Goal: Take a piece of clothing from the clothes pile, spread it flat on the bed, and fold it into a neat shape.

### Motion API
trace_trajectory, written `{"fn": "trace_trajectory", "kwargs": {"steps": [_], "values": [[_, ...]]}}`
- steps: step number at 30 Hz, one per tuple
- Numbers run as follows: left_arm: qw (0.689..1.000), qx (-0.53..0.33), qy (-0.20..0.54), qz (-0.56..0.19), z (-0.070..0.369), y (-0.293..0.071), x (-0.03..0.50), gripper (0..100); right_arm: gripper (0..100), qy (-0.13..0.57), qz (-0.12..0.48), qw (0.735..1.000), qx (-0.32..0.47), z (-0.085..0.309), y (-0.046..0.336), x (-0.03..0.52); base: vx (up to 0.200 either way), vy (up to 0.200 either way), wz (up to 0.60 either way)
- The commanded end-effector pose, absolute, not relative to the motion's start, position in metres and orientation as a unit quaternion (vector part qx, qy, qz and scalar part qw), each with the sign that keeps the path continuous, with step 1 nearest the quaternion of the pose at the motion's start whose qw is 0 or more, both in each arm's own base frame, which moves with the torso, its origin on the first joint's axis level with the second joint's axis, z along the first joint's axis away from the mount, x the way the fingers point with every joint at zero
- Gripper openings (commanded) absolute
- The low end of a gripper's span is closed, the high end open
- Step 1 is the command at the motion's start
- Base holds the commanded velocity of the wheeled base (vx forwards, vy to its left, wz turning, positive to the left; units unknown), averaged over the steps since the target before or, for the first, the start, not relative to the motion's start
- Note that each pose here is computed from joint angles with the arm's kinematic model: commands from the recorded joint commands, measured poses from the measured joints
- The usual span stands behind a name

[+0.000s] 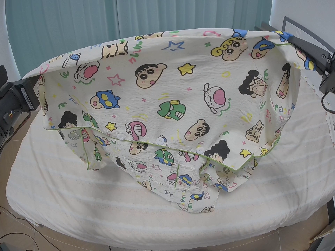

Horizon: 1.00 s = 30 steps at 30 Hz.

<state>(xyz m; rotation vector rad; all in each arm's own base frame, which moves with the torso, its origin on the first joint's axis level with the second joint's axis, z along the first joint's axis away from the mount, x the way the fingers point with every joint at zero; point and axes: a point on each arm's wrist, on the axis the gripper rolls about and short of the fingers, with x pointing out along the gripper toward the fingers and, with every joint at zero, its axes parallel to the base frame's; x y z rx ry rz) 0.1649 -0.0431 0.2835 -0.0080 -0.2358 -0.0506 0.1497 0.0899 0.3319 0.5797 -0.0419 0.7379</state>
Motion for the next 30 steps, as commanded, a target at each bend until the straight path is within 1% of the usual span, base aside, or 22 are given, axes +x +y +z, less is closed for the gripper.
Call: {"fn": "trace_trajectory", "kwargs": {"steps": [1, 9, 23, 30], "values": [[0.993, -0.004, -0.119, -0.025, 0.2842, -0.0427, 0.1645, 0, 0, -0.018, 0.359, 0.890, 0.279, 0.3313, 0.0915, 0.1494, 0.000, 0.000, 0.00], [0.993, -0.002, -0.117, -0.023, 0.2836, -0.0418, 0.1657, 0, 0, -0.017, 0.359, 0.890, 0.279, 0.3310, 0.0918, 0.1498, 0.000, 0.000, 0.00], [0.993, -0.001, -0.119, -0.022, 0.2851, -0.0411, 0.1668, 0, 0, -0.016, 0.361, 0.890, 0.279, 0.3309, 0.0925, 0.1504, 0.000, 0.200, 0.00], [0.993, 0.000, -0.119, -0.007, 0.2858, -0.0366, 0.1695, 0, 0, -0.014, 0.367, 0.887, 0.279, 0.3311, 0.0948, 0.1495, 0.000, 0.200, 0.00]]}}
